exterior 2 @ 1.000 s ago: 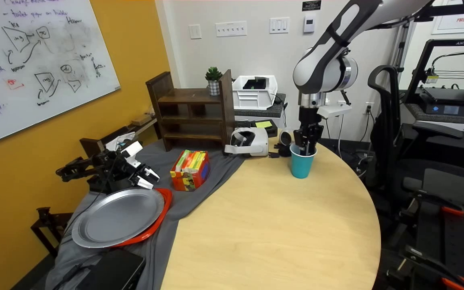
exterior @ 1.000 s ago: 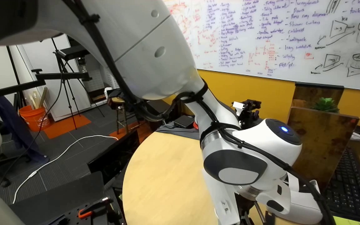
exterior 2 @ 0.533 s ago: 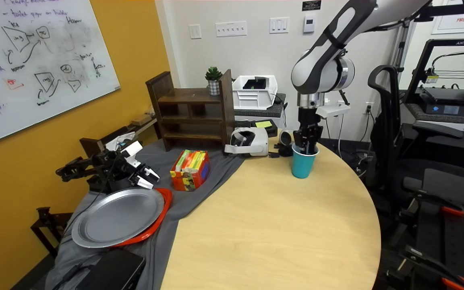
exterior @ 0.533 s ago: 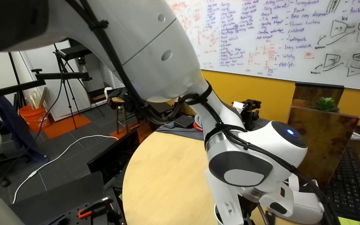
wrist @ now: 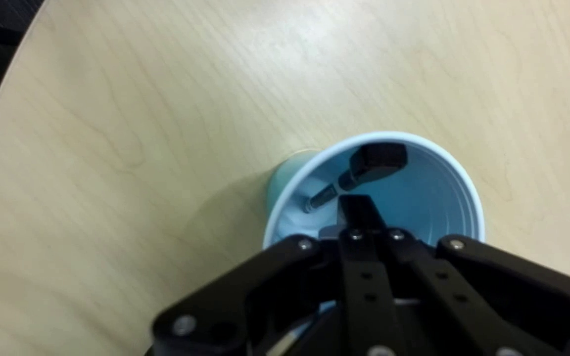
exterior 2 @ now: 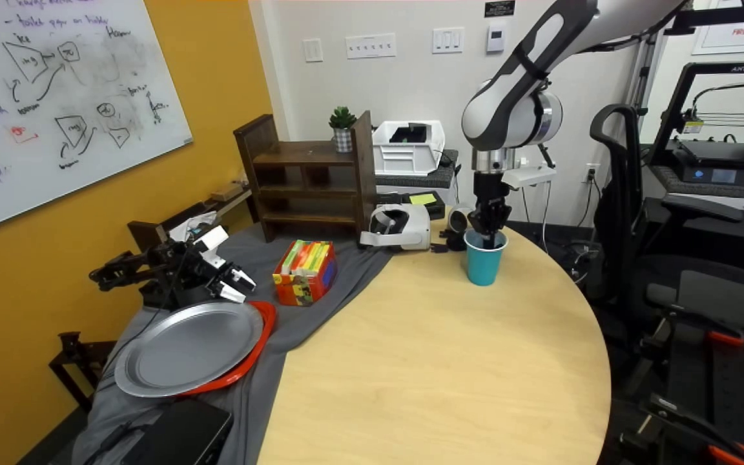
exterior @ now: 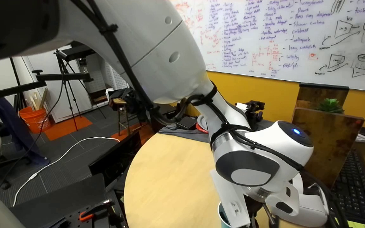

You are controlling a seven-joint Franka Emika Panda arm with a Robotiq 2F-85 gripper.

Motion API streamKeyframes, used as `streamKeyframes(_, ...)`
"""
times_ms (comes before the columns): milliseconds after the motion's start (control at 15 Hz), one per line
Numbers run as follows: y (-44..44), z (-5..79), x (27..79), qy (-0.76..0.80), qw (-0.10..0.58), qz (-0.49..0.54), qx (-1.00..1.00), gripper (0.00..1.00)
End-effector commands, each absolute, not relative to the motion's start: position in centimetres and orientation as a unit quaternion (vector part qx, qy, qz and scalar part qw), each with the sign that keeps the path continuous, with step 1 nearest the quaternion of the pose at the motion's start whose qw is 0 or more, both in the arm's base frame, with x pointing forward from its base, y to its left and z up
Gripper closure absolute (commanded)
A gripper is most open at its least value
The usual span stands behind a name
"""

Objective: Put the marker on the table

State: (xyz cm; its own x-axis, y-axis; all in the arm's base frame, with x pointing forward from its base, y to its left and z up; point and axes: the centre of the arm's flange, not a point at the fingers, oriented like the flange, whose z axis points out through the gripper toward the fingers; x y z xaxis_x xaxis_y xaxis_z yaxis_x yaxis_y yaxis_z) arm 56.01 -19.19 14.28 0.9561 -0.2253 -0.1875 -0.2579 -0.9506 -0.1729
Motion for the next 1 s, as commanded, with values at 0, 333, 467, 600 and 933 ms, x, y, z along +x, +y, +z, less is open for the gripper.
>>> streamKeyframes(0, -19.3, 14.7, 57.0, 0.121, 0.097, 0.096, -0.983, 0.99)
streamKeyframes(333, -19.2, 14.8, 57.4, 0.117, 0.098, 0.102, -0.983, 0.66)
streamKeyframes(467, -19.2, 14.8, 57.5, 0.116, 0.099, 0.106, -0.983, 0.55)
streamKeyframes(600, -19.1, 14.8, 57.7, 0.115, 0.099, 0.11, -0.982, 0.52)
streamKeyframes(933, -18.7, 14.6, 58.1, 0.109, 0.099, 0.12, -0.982, 0.6)
